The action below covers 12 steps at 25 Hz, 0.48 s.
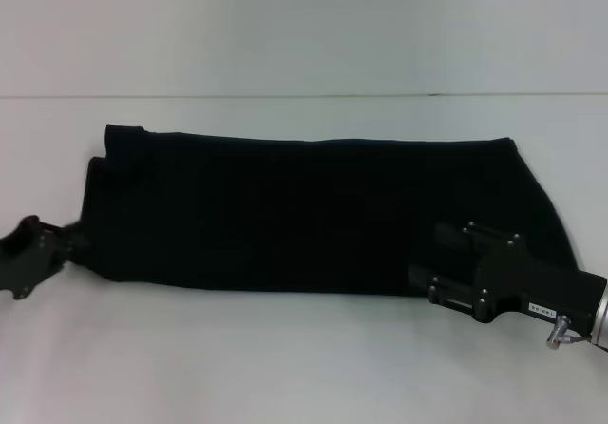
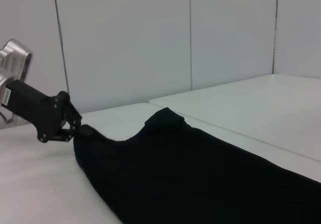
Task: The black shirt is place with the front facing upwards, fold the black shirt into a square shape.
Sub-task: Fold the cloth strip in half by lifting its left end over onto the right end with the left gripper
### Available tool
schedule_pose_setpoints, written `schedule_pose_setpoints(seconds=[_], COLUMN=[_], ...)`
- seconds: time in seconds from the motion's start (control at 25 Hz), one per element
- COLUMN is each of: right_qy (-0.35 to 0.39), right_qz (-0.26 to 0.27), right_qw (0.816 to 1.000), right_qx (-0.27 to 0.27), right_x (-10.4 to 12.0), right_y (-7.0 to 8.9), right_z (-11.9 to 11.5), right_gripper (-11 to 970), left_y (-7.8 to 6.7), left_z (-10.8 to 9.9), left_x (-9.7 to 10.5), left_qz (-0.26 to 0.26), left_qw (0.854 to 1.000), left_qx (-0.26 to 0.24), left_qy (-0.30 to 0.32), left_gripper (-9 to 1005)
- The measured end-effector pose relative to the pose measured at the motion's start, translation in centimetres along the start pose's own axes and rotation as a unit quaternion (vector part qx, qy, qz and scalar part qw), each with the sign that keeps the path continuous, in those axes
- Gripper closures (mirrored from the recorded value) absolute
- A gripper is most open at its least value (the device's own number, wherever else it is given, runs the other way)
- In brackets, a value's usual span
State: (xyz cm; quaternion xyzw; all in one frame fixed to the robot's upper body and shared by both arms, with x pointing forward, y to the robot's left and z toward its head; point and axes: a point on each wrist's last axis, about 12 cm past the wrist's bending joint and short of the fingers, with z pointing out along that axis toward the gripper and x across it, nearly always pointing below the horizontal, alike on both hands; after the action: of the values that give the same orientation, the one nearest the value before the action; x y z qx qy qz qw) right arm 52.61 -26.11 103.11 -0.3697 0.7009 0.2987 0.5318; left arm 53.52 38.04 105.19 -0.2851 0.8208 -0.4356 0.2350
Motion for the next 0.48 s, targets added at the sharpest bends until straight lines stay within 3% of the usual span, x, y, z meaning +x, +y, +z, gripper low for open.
schedule_pose_setpoints(seconds=[0.48], right_qy=[-0.002], right_qz=[0.003], right_qw=[1.0], right_qx=[0.01], right_x=[0.1], right_y=[-0.2], right_z=[-0.4], right_gripper=[229], left_y=[0.4], left_z=[-4.1], left_x=[-3.3], left_qz=[0.007], left_qw=[0.996], left_qx=[-0.008], left_qy=[-0.084], left_gripper=[973])
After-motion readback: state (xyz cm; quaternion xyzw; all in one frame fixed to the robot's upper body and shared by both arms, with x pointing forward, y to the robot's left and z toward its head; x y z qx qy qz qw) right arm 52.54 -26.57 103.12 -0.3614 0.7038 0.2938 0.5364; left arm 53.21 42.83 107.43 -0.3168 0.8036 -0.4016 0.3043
